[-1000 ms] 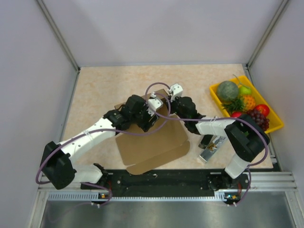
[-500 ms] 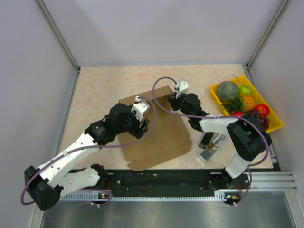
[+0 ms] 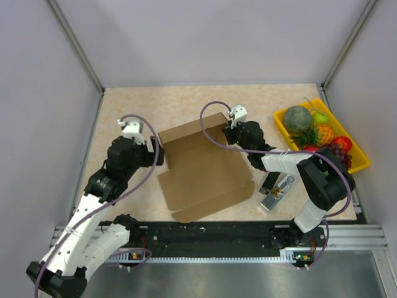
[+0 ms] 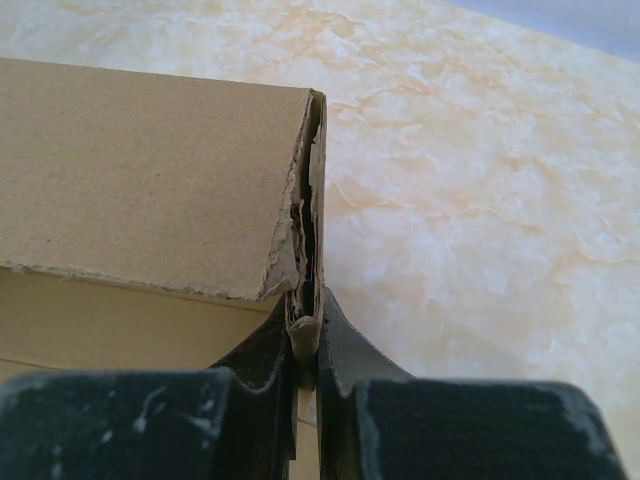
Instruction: Fold the paper box
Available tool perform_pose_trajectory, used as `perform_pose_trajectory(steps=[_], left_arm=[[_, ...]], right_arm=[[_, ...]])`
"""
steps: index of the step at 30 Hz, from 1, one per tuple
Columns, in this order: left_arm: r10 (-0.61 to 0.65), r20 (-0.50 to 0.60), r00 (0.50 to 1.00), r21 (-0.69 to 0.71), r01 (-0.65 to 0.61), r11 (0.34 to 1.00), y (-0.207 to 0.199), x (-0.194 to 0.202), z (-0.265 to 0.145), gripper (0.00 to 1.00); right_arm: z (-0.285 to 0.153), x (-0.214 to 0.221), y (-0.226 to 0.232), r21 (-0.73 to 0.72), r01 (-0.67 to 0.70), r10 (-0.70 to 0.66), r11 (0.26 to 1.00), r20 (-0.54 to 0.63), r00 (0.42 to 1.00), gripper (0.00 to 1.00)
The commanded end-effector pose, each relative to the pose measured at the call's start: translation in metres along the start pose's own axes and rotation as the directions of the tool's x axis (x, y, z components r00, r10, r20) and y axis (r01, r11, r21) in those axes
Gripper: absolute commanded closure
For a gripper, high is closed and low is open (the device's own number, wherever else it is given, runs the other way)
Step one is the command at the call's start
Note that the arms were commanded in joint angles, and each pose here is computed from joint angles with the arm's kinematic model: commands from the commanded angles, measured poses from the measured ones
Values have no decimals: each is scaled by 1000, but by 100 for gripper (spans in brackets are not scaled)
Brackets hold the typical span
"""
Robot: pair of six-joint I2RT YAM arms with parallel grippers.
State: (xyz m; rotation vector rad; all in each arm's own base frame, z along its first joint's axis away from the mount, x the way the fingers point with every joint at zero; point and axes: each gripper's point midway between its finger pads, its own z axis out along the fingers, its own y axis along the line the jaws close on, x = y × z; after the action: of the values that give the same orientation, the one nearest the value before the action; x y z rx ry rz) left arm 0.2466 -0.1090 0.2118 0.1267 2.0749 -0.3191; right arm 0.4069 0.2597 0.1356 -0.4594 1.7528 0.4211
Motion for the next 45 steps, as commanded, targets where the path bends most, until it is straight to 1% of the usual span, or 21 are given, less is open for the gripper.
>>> perform_pose_trajectory(steps=[1, 3, 4, 5, 7, 9, 10, 11, 12, 14, 15, 21, 24, 32, 34, 35, 36, 37, 38, 40, 45], left_arm=[[-265, 310, 913, 36, 267, 963, 10, -96, -11, 7], [-338, 262, 904, 152, 307, 939, 3, -107, 6, 7], [-376, 278, 884, 189, 333, 924, 6, -119, 11, 7], [-386, 207, 899, 223, 341, 913, 0, -115, 29, 7], [-403, 142, 904, 224, 367, 903, 7, -110, 58, 10], [-409, 103, 907, 318, 360, 877, -5, -117, 65, 14], [-402, 75, 912, 349, 354, 868, -8, -113, 76, 18], [-394, 83, 916, 383, 335, 861, -12, -117, 79, 20], [-398, 57, 916, 401, 344, 849, -15, -113, 82, 21], [-403, 14, 915, 396, 364, 843, -15, -104, 91, 27], [-401, -4, 916, 387, 371, 844, -14, -98, 93, 28], [-364, -87, 927, 398, 368, 841, -17, -74, 101, 37], [-348, -115, 930, 402, 364, 840, -18, -68, 103, 39], [-347, -165, 923, 449, 383, 807, -30, -59, 103, 41], [-346, -171, 922, 453, 386, 803, -32, -56, 102, 41], [-347, -171, 922, 455, 386, 803, -33, -56, 102, 41], [-350, -174, 920, 453, 391, 801, -33, -55, 102, 41], [-350, -179, 919, 457, 393, 798, -34, -54, 102, 41], [-353, -177, 919, 458, 394, 797, -35, -55, 102, 41], [-357, -186, 915, 460, 402, 792, -36, -52, 100, 41], [-353, -185, 917, 466, 398, 790, -37, -52, 98, 41]], right_arm=[[-1, -27, 0, -11, 10, -9, 1000, 86, 996, 98], [-1, -24, -2, -6, 17, -17, 1000, 86, 996, 97], [-1, -25, -3, -3, 22, -21, 1000, 94, 995, 97], [-1, -22, -3, -1, 25, -25, 1000, 89, 996, 96], [0, -20, -3, 0, 34, -34, 999, 86, 996, 93], [0, -20, -4, 8, 35, -35, 999, 99, 995, 90], [0, -21, -4, 9, 35, -35, 999, 105, 994, 89], [0, -20, -5, 15, 34, -35, 999, 109, 993, 87], [1, -19, -5, 15, 34, -35, 999, 108, 994, 87], [3, -18, -4, 19, 34, -36, 999, 111, 993, 85], [3, -20, -6, 25, 65, -67, 998, 121, 990, 84], [12, -16, -5, 32, 81, -84, 996, 119, 989, 79], [18, -14, -4, 32, 82, -86, 996, 116, 990, 77], [33, -13, -1, 53, 94, -100, 994, 116, 988, 77], [37, -15, 3, 57, 97, -104, 994, 121, 987, 79], [39, -14, 0, 85, 99, -108, 992, 111, 988, 83], [41, -11, 1, 97, 104, -114, 990, 100, 988, 96], [43, -14, 3, 115, 106, -118, 988, 105, 987, 100], [42, -12, -8, 200, 99, -117, 975, 80, 990, 100], [40, -10, -9, 250, 100, -122, 963, 76, 990, 100], [39, -12, -4, 280, 153, -180, 948, 73, 981, 100]])
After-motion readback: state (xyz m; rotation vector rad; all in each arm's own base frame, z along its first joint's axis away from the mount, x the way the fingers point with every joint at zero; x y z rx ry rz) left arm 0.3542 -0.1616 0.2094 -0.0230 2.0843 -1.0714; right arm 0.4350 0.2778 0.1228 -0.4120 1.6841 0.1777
